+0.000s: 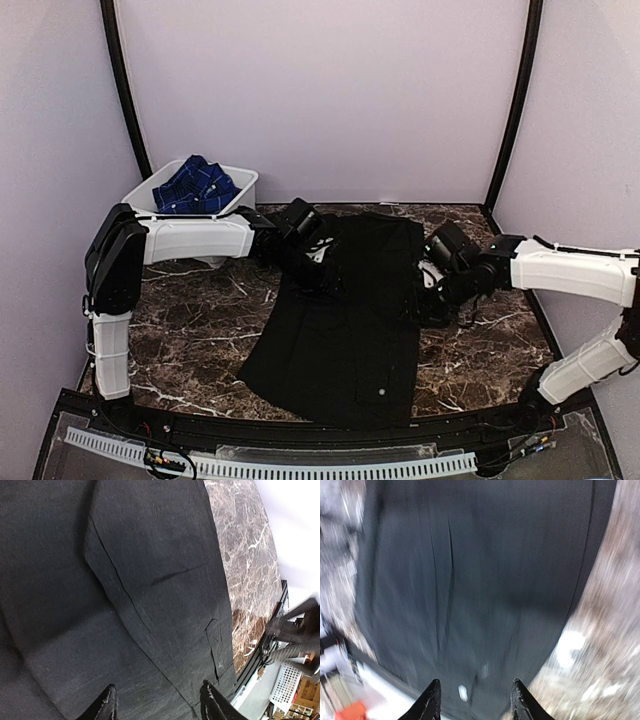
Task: Fold and stack the long sleeve shirts
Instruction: Adjust the 1/3-folded shirt at the center of the board.
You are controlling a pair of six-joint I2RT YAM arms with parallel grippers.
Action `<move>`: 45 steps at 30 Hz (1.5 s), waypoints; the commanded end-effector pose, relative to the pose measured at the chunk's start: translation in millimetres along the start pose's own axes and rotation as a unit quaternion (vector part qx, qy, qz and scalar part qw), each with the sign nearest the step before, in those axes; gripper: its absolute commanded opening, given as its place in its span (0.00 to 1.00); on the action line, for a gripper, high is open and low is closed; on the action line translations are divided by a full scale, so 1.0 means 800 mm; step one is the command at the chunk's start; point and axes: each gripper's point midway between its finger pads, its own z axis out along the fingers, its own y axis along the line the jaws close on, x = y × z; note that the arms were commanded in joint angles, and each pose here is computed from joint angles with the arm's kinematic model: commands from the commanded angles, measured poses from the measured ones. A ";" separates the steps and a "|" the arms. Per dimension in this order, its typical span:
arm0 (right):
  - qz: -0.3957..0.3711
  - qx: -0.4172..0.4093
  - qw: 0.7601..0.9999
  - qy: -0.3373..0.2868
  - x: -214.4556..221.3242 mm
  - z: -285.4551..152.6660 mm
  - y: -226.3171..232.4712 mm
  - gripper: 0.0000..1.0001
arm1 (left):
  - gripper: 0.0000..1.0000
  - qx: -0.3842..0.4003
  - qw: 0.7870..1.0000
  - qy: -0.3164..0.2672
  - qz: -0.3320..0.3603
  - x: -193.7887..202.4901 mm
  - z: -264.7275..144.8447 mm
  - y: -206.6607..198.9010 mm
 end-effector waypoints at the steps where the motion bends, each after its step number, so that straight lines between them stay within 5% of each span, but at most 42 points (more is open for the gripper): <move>1: -0.039 0.011 0.993 -0.108 -0.110 -0.009 0.003 0.37 | 0.53 -0.001 0.998 -0.061 0.020 -0.043 -0.025 -0.020; 5: -0.021 -0.018 0.986 -0.164 -0.193 0.004 -0.001 0.21 | 0.51 -0.010 0.996 -0.084 0.028 -0.064 -0.023 -0.020; 11: 0.004 -0.028 0.977 -0.210 -0.300 0.016 -0.025 0.10 | 0.49 -0.022 0.994 -0.101 0.033 -0.084 -0.022 -0.021; 23: 0.061 -0.038 0.972 -0.222 -0.404 0.060 -0.094 0.09 | 0.47 -0.055 0.993 -0.098 0.027 -0.084 -0.029 -0.005; 35: 0.129 -0.029 0.970 -0.204 -0.447 0.125 -0.147 0.10 | 0.47 -0.072 0.994 -0.083 0.018 -0.064 -0.028 0.010; 45: 0.099 0.002 0.968 -0.232 -0.450 0.063 -0.138 0.27 | 0.47 -0.145 0.985 -0.095 0.009 -0.039 -0.058 0.055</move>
